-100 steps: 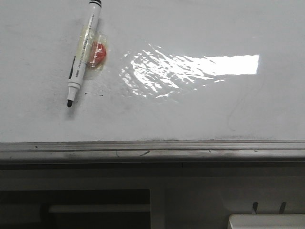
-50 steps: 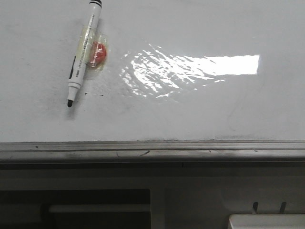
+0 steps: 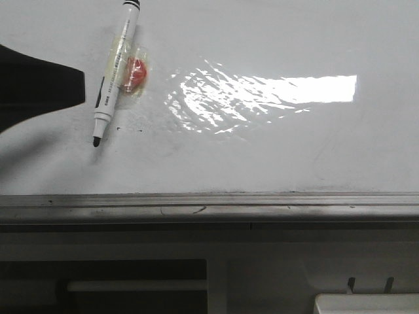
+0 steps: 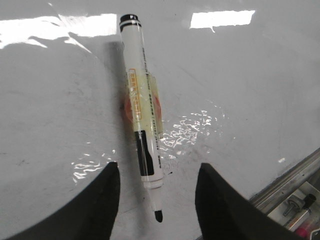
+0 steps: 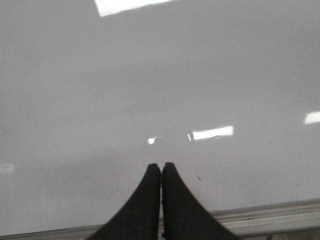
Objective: Write number 9 on whiteboard
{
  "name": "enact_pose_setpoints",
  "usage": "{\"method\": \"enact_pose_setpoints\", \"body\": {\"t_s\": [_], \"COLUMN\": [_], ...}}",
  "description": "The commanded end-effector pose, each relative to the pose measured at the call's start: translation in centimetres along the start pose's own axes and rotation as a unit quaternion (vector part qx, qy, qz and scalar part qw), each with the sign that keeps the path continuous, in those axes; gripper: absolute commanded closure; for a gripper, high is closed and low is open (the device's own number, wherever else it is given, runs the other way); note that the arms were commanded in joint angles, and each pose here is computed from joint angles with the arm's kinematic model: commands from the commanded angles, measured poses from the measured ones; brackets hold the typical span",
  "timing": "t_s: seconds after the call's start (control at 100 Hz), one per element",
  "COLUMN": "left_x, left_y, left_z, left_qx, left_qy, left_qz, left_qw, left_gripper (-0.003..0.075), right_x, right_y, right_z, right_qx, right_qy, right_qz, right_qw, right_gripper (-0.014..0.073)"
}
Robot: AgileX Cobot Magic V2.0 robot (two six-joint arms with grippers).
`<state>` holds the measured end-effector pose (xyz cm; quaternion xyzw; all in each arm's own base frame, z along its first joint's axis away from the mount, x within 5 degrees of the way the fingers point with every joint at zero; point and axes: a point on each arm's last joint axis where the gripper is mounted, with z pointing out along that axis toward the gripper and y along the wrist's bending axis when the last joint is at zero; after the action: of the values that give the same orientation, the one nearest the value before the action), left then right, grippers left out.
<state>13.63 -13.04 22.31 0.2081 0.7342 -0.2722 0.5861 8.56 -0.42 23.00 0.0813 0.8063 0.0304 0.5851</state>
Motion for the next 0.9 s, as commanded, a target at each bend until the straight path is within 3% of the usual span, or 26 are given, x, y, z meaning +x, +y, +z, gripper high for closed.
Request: {"method": "enact_pose_setpoints", "body": {"t_s": [0.0,0.41,0.53,0.68,0.82,0.89], "left_x": [-1.6,-0.3,-0.3,-0.3,-0.3,-0.4], "left_y": [-0.5,-0.1,0.2,0.4,0.3,-0.2], "left_z": [1.1,4.2,4.1,4.1,4.1,3.8], "left_qx": [0.005,-0.028,-0.043,-0.054,-0.048,-0.02], "left_qy": [-0.061,-0.038,-0.038,-0.038,-0.036,-0.034], "left_qz": [-0.008,-0.025,-0.037,-0.048,-0.042,-0.014], "left_qw": [0.998,0.999,0.998,0.997,0.997,0.999], "left_gripper": [0.0395,0.0409,0.0505,0.0743,0.074,0.074], "right_x": [-1.9,-1.9,-1.5,-0.9,-1.2,-1.6], "right_y": [0.2,0.2,0.4,1.3,2.8,3.8], "right_z": [-0.2,-0.2,-0.1,-0.2,-0.4,-0.4], "right_qx": [-0.003,-0.003,-0.011,-0.065,-0.133,-0.167], "right_qy": [-0.051,-0.05,-0.029,0.0,0.032,0.056], "right_qz": [-0.001,-0.001,-0.007,-0.026,-0.052,-0.074], "right_qw": [0.999,0.999,0.999,0.998,0.989,0.981], "right_gripper": [0.0644,0.0644,0.0644,0.0644,0.0644,0.0644]}}
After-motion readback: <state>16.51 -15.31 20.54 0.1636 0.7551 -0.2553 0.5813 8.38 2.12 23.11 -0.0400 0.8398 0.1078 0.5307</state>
